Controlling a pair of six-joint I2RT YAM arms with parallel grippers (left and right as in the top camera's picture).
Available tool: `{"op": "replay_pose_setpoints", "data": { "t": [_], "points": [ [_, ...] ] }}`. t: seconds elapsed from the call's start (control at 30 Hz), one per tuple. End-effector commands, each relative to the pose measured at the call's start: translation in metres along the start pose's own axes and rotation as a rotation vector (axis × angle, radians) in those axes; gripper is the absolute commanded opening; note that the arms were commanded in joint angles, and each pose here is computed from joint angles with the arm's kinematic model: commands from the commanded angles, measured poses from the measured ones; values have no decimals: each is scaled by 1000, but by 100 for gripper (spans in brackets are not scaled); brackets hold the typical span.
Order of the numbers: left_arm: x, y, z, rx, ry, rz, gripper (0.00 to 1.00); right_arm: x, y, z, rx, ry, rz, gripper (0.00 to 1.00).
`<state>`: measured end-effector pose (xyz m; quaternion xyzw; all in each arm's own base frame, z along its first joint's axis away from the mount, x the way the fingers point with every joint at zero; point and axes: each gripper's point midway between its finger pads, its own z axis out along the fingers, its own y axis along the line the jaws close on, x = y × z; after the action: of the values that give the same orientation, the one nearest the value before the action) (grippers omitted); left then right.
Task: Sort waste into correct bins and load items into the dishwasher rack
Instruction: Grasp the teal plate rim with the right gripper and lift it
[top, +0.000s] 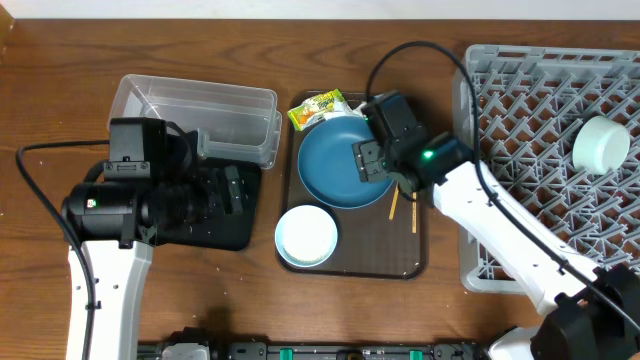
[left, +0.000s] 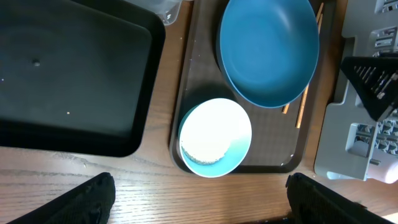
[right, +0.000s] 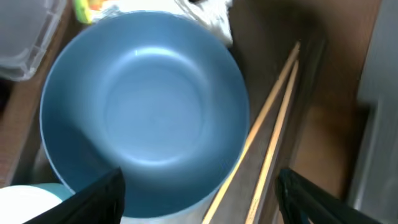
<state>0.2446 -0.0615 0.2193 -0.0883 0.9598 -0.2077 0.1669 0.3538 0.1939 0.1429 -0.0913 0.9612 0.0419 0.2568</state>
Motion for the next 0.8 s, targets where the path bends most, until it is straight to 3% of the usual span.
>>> {"op": "replay_pose_setpoints", "data": {
  "t": [0.0,0.17,0.3,0.5,0.67,0.77],
  "points": [
    [-3,-1,-4,-8,-16,23,90,13,-14,13,0,70,240,75],
    [-3,0,-4,-9,-16,23,90,32,-30,47,7,169,315,72],
    [-3,0,-4,-9,-16,23,90,42,-15,77,-97,253,342,58],
    [-3,-1,-4,-9,-16,23,90,60,-15,104,-73,314,348,41],
    [-3,-1,-4,-9,-16,23,90,62,-16,108,-69,321,353,4],
    [-3,-1,-4,-9,-16,23,90,57,-17,106,-75,311,362,1]
  ]
}}
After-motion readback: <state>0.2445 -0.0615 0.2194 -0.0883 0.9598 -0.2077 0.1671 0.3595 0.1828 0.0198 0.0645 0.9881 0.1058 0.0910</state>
